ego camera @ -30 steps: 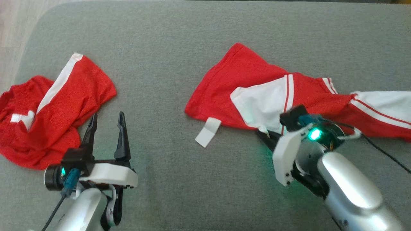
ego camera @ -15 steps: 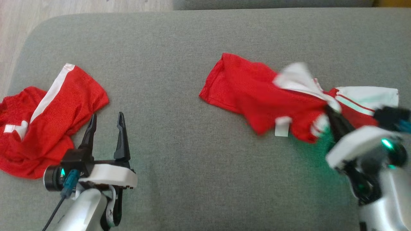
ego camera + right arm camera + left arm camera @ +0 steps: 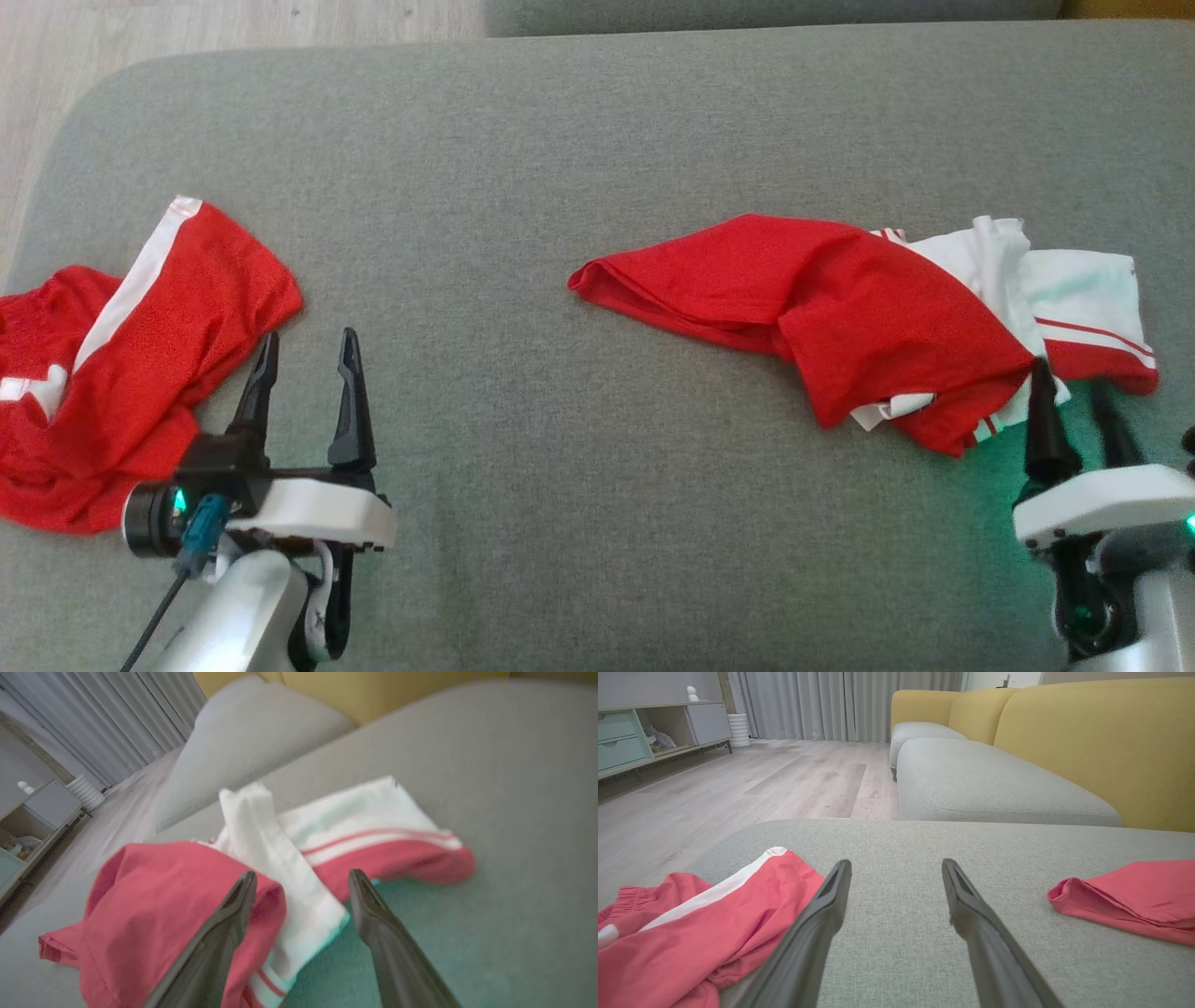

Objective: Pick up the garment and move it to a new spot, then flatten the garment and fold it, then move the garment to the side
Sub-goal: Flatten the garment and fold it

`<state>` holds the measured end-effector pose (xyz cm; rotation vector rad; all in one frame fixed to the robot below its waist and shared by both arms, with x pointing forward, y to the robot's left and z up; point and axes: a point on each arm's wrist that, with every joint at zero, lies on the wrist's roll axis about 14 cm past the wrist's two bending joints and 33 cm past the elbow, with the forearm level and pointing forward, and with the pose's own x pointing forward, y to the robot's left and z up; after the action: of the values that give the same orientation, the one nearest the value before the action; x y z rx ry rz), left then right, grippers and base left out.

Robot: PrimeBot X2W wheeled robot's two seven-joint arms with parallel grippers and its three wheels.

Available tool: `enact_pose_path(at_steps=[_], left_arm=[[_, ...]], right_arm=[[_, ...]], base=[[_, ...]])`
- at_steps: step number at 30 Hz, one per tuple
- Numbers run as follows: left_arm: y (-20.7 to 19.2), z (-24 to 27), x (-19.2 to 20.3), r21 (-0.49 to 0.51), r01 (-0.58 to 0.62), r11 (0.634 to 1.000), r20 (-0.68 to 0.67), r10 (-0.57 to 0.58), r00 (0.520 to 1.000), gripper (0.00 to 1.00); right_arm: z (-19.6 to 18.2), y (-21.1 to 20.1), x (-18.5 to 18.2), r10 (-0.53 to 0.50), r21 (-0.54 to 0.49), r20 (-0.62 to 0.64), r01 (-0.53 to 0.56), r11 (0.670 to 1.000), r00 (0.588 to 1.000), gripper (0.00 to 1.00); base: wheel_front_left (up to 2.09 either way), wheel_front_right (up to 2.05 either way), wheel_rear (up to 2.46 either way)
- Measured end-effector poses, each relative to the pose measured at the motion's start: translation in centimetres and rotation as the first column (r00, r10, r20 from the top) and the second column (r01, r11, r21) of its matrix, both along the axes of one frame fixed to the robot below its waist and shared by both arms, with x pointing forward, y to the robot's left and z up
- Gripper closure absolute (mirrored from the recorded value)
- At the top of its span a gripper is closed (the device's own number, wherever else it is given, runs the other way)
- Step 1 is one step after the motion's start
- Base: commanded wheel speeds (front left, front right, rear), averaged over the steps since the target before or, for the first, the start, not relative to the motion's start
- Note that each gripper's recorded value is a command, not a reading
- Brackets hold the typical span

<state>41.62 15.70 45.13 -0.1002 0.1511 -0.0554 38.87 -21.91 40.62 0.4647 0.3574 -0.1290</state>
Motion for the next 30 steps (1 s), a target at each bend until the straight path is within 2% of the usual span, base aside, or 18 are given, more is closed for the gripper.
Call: enact_pose_path(at_steps=[3, 6, 10, 14, 16, 21, 30], left_arm=[[-0.2, 0.1, 0.0, 0.000, 0.004, 1.000, 0.004, -0.004, 1.000, 0.00], [-0.2, 0.2, -0.1, 0.004, 0.003, 1.000, 0.006, -0.003, 1.000, 0.00], [-0.2, 0.1, -0.6, 0.006, 0.003, 1.000, 0.001, -0.003, 1.000, 0.00], [0.0, 0.2, -0.9, 0.009, 0.002, 1.000, -0.002, -0.002, 1.000, 0.00], [0.1, 0.3, -1.1, 0.009, -0.003, 1.000, 0.000, 0.003, 1.000, 0.00], [0.3, 0.5, -1.3, 0.014, -0.012, 1.000, 0.003, 0.012, 1.000, 0.00], [0.1, 0.6, -1.2, 0.004, -0.007, 1.000, -0.001, 0.007, 1.000, 0.00]], right_arm=[[3.0, -0.6, 0.8, 0.030, -0.146, 0.113, -0.013, 0.989, 0.993, 0.00], [6.5, -0.2, 1.9, 0.112, -0.285, 0.209, -0.049, 0.957, 0.972, 0.00], [9.3, 2.6, 2.4, 0.236, -0.375, 0.271, -0.123, 0.919, 0.933, 0.00], [10.7, 5.1, 2.2, 0.304, -0.385, 0.303, -0.176, 0.906, 0.903, 0.00], [10.9, 5.5, 2.0, 0.307, -0.371, 0.312, -0.182, 0.910, 0.899, 0.00], [9.6, 5.9, 0.6, 0.291, -0.323, 0.278, -0.196, 0.926, 0.915, 0.00], [9.5, 5.9, 0.6, 0.286, -0.311, 0.272, -0.198, 0.930, 0.919, 0.00]], base=[[0.00, 0.00, 0.00], [0.00, 0.00, 0.00], [0.00, 0.00, 0.00], [0.00, 0.00, 0.00], [0.00, 0.00, 0.00], [0.00, 0.00, 0.00], [0.00, 0.00, 0.00]])
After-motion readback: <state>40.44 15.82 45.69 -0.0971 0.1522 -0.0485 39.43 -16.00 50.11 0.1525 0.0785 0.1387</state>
